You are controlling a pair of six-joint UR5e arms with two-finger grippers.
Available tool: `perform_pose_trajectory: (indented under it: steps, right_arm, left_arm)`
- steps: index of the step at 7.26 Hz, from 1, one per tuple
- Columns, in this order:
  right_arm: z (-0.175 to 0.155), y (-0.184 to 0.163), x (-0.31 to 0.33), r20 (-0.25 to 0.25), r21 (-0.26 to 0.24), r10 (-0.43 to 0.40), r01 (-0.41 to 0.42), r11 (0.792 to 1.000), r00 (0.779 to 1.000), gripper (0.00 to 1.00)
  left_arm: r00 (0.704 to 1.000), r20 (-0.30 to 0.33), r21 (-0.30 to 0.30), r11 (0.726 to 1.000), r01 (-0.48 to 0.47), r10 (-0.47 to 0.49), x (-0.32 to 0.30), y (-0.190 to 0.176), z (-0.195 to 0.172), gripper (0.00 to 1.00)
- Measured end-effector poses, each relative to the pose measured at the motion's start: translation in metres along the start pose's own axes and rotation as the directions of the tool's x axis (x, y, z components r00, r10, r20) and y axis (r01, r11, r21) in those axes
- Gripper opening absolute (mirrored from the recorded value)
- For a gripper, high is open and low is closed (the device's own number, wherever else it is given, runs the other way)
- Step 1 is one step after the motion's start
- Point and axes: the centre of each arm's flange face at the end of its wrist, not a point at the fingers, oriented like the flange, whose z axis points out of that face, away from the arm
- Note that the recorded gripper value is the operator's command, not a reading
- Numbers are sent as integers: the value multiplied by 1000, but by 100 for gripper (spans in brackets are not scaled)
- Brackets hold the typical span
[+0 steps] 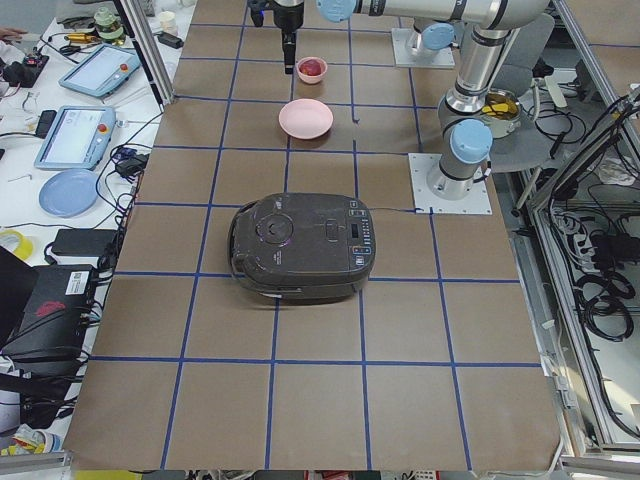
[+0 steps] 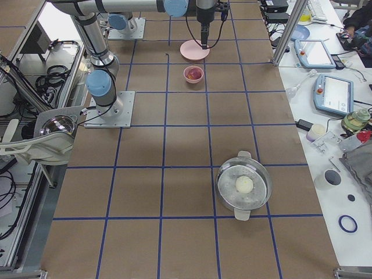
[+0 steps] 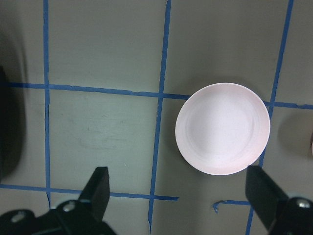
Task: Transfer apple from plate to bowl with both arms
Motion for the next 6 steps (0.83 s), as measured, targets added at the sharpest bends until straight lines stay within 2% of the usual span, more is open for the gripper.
perform_pose_trajectory:
  steps: [6]
  right_arm:
    - [6, -4, -1, -1, -2, -6, 6, 1000, 1000, 100]
  left_arm:
    - [1000, -8, -12, 1000, -14, 13, 7, 6, 3, 100]
